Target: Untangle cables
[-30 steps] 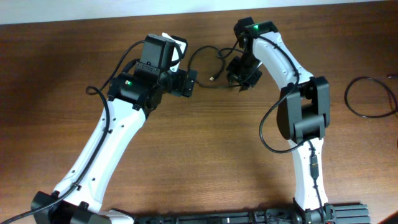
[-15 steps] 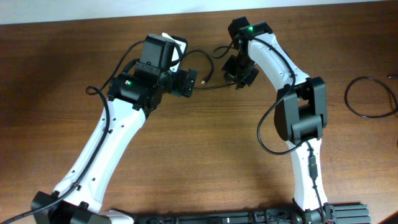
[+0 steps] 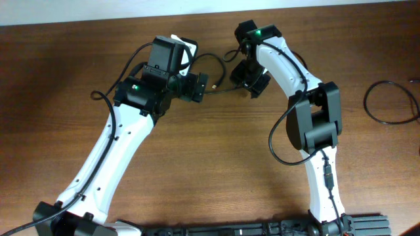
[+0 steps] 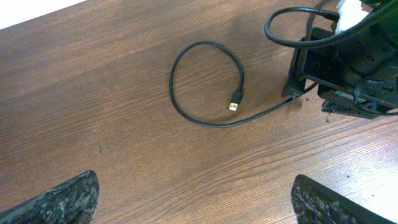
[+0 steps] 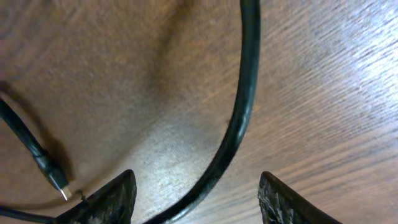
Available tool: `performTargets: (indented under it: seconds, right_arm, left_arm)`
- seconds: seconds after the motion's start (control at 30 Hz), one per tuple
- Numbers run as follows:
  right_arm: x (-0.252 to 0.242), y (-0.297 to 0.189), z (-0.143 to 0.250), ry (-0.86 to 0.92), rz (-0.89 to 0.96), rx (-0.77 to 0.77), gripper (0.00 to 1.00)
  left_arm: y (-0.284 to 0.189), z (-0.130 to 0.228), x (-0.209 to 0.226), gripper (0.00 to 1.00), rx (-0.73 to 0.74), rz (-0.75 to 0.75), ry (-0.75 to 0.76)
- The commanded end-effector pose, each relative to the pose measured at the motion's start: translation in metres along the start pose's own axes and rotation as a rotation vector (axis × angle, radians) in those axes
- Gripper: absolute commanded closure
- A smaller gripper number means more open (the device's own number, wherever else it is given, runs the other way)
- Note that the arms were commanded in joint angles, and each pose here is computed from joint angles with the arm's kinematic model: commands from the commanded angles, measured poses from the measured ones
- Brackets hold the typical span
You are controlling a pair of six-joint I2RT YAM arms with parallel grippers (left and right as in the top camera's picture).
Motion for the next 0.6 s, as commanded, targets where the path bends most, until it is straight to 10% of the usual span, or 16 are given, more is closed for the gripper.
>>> performTargets:
  seconds: [0.0,0.57]
  right_arm:
    - [-0.001,0.003,0.0,0.065,0.061,-0.059,0.39]
    - [0.004,0.019,-0.012,0.189,0.053,-0.133,0.81]
  left_arm:
    - [-0.009,-0.004,0.001,0.01,-0.03,-0.005,-0.016]
    - [-0.009,-0.004,0.001,0.01,-0.03,-0.005,-0.016]
Point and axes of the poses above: each gripper's point midway between its finger pads, its own y axis out along the fingers, its own x axis along the line the jaws close on, z = x × y, the point moved 9 cm from there along -y, back along the fingers, and after that the axes turned 13 degrees about -y, right-handed, at the moved point
